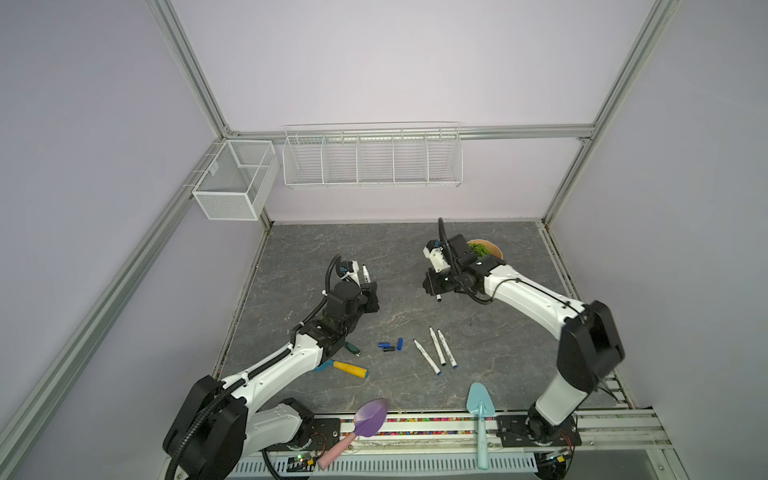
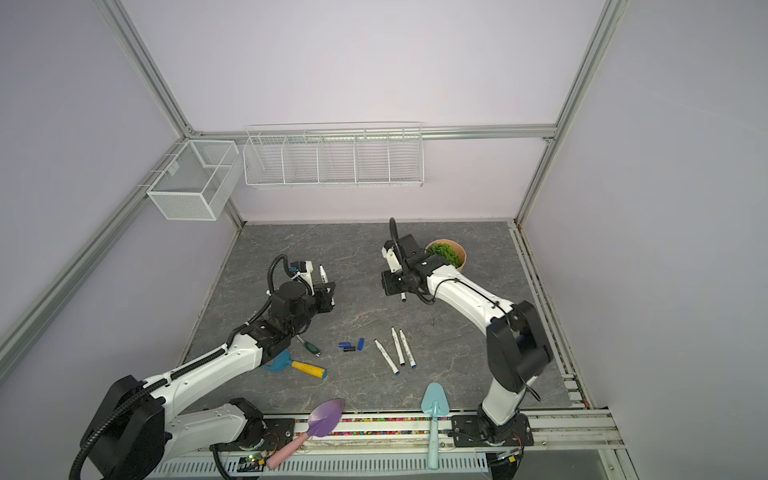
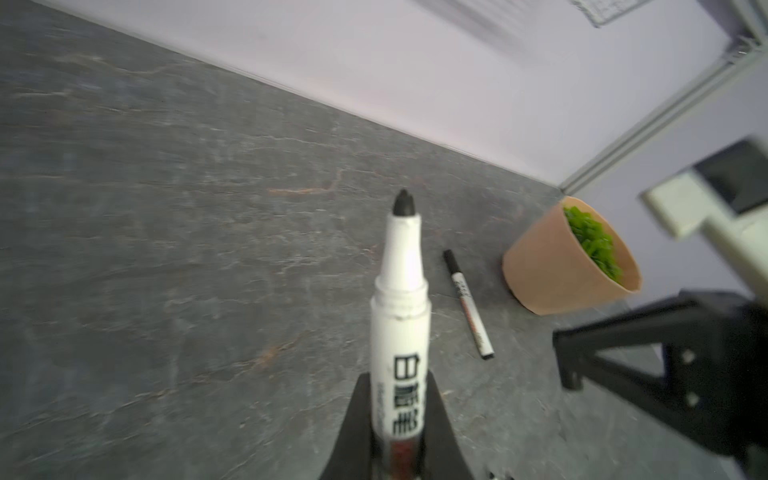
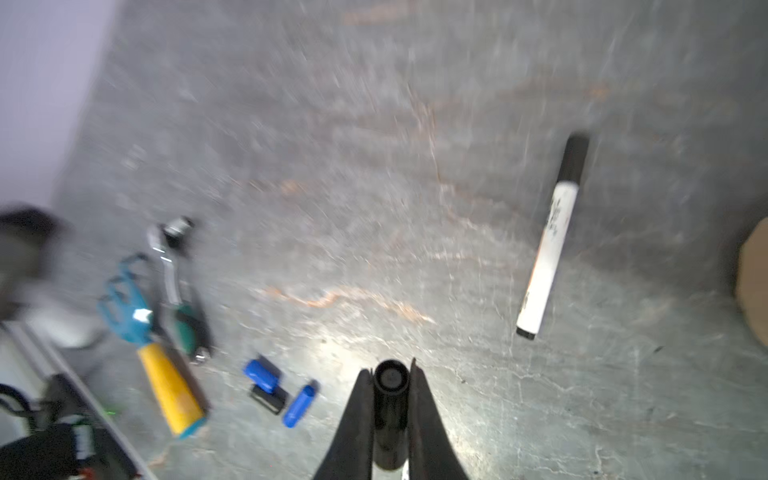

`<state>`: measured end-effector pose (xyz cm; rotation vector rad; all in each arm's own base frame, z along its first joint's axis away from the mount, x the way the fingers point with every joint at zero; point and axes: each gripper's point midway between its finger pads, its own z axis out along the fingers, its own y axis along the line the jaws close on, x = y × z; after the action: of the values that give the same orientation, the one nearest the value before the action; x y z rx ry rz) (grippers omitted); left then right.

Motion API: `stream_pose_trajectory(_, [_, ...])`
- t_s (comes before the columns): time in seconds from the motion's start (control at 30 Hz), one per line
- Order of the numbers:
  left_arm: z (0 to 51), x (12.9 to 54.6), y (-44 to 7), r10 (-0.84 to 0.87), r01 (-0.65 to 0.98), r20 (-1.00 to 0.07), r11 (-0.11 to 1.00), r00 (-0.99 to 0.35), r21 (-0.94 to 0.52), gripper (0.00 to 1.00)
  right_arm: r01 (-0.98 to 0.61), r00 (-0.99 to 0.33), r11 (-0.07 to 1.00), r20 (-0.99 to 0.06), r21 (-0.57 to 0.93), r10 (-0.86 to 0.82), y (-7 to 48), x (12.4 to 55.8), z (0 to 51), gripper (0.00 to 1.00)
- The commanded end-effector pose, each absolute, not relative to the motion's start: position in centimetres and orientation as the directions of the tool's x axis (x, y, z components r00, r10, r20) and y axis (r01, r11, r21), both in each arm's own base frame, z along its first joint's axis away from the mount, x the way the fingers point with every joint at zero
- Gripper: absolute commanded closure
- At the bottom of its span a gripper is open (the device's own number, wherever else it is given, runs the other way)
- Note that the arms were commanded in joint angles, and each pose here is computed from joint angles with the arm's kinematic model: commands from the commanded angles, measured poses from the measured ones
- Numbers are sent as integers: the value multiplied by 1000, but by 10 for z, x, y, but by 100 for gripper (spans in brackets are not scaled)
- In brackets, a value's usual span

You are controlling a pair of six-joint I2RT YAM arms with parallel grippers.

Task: Insert the pens into the pen caps
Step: 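Carry the black cap above the marker tip held by the left gripper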

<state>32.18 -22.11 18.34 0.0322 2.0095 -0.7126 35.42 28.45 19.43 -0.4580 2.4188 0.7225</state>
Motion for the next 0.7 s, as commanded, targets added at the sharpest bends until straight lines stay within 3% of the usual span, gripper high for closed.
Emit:
stream_pose_trajectory(0.0, [214, 305, -269, -173, 542, -848, 701, -501, -464, 100, -578, -726, 605, -684, 548, -74, 315, 337, 247, 93])
stream_pose_trajectory(0.17, [221, 283, -305, -75, 677, -892, 623, -446, -391, 100, -648, -701, 452, -712, 612, -42, 332, 320, 282, 93])
stream_pose_trajectory(0.67, [223, 276, -322, -82, 713, -882, 555, -465, -428, 100, -652, -681, 485, -731, 583, -37, 335, 332, 282, 93])
